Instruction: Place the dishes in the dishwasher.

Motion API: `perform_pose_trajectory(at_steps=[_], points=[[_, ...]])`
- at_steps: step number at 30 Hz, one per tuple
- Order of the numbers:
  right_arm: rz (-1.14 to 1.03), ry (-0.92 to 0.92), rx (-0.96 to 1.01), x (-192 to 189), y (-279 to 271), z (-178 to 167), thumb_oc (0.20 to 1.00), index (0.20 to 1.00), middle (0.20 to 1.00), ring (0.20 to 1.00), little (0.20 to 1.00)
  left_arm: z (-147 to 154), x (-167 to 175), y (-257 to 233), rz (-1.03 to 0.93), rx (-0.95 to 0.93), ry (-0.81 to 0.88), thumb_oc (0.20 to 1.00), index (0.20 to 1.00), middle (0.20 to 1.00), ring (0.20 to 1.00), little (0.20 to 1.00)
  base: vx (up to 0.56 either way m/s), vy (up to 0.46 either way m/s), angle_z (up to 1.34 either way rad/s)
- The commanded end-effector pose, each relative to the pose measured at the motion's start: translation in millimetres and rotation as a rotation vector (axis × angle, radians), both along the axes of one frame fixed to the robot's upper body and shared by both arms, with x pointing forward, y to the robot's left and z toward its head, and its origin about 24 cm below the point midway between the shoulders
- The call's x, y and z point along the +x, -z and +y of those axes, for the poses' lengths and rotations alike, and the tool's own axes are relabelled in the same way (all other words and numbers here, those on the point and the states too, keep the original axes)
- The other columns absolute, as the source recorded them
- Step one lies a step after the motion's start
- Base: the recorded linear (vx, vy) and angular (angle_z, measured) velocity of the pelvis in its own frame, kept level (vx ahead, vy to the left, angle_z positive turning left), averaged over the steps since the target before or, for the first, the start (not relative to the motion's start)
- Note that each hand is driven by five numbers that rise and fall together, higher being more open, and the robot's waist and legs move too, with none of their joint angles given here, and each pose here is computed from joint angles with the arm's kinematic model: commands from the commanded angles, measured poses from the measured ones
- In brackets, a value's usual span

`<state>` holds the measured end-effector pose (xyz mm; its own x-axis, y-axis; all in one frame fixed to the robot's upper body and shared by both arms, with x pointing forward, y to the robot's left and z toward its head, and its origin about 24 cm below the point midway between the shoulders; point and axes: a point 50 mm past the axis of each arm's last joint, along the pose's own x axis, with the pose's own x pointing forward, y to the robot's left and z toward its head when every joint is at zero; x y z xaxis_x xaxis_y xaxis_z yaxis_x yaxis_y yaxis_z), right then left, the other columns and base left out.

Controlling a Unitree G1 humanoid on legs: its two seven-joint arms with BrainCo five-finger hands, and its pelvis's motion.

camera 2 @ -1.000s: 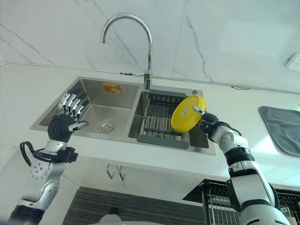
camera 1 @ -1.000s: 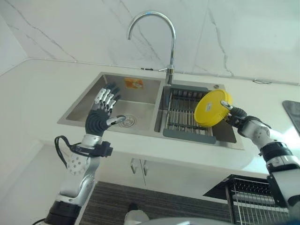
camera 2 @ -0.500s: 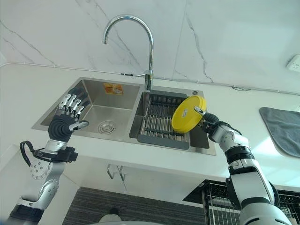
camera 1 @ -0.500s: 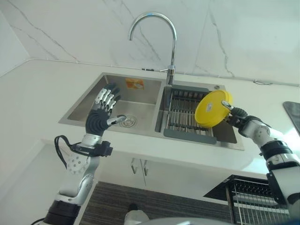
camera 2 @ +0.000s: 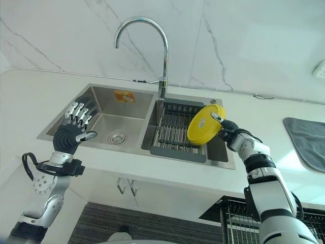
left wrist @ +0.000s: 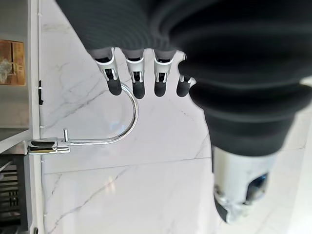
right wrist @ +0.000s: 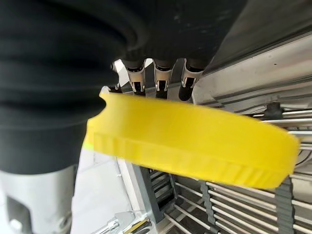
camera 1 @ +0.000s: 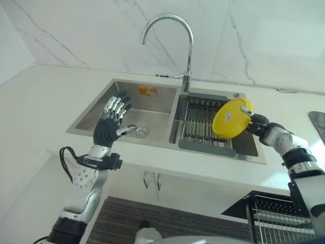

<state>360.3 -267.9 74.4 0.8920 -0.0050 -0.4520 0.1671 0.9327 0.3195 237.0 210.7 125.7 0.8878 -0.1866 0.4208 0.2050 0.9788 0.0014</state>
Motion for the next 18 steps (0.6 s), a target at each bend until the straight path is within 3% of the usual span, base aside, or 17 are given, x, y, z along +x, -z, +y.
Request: perform_pose_trajectory(at_steps=[1,16,17,18], points=[[-0.168,-0.008,-0.106,23,-63,-8,1.0,1.0,1.0,1.0,1.0,-16,5,-26,-0.118,0.023,0.093,1.0,1.0,1.0,1.0,1.0,0.03,0.0,0.09],[-0.08,-0.025,-0.227,21,-61,-19,1.0,1.0,1.0,1.0,1.0,-18,6,-26,-0.094,0.039,0.096,1.0,1.0,1.0,1.0,1.0,0.01,0.0,0.02],[-0.081,-0.022,-0.235,22,-61,-20,0.602,0.602,0.602,0.602,0.602,-18,7,-26,-0.093,0.04,0.096,1.0,1.0,1.0,1.0,1.0,0.0,0.0,0.0],[-0.089,-0.012,-0.254,22,-63,-22,0.435,0.435,0.435,0.435,0.435,-19,6,-25,-0.092,0.041,0.095,1.0,1.0,1.0,1.0,1.0,0.0,0.0,0.0]])
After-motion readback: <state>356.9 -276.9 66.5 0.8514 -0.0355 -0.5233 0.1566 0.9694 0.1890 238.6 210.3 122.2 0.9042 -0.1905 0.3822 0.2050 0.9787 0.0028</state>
